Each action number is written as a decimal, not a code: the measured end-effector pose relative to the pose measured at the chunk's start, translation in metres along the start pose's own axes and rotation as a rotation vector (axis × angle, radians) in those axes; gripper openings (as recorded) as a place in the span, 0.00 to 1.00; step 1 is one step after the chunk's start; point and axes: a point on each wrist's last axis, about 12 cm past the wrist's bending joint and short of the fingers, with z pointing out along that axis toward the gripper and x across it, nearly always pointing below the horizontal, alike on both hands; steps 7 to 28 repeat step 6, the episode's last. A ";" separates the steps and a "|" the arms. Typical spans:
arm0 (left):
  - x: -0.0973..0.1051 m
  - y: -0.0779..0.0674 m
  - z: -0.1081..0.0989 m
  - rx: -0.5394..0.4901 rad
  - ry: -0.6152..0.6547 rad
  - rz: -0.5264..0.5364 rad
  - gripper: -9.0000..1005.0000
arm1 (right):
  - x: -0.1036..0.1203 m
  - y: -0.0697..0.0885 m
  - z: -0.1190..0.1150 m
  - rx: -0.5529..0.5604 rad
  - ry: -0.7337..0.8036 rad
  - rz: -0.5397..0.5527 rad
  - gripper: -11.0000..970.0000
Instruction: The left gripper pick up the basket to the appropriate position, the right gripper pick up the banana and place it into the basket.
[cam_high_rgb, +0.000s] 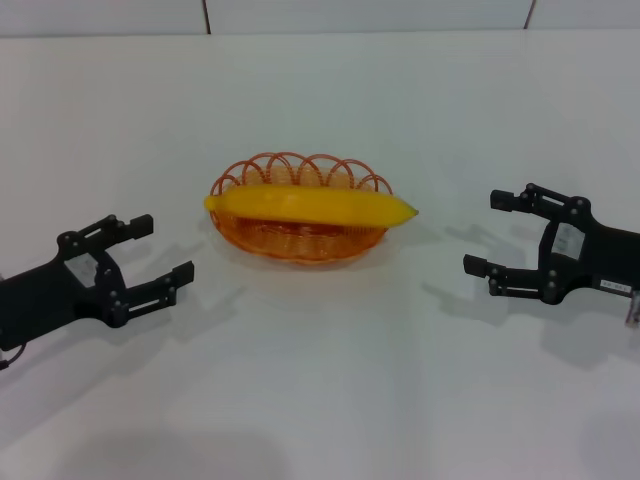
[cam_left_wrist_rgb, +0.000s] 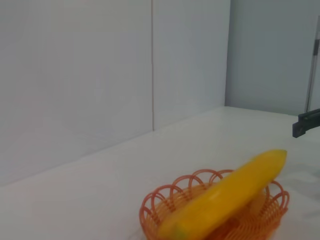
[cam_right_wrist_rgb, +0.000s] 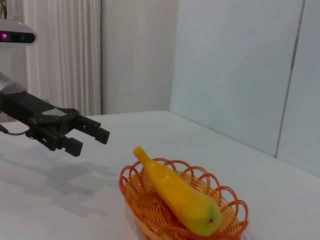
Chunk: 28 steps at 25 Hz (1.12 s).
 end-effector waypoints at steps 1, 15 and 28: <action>-0.001 0.000 0.001 0.001 -0.001 0.004 0.82 | 0.000 0.000 0.000 0.000 0.000 0.001 0.92; -0.002 0.001 0.003 0.004 -0.005 0.017 0.82 | -0.001 -0.001 0.002 -0.005 0.002 0.034 0.92; -0.002 0.001 0.003 0.004 -0.005 0.017 0.82 | -0.001 -0.001 0.002 -0.005 0.002 0.034 0.92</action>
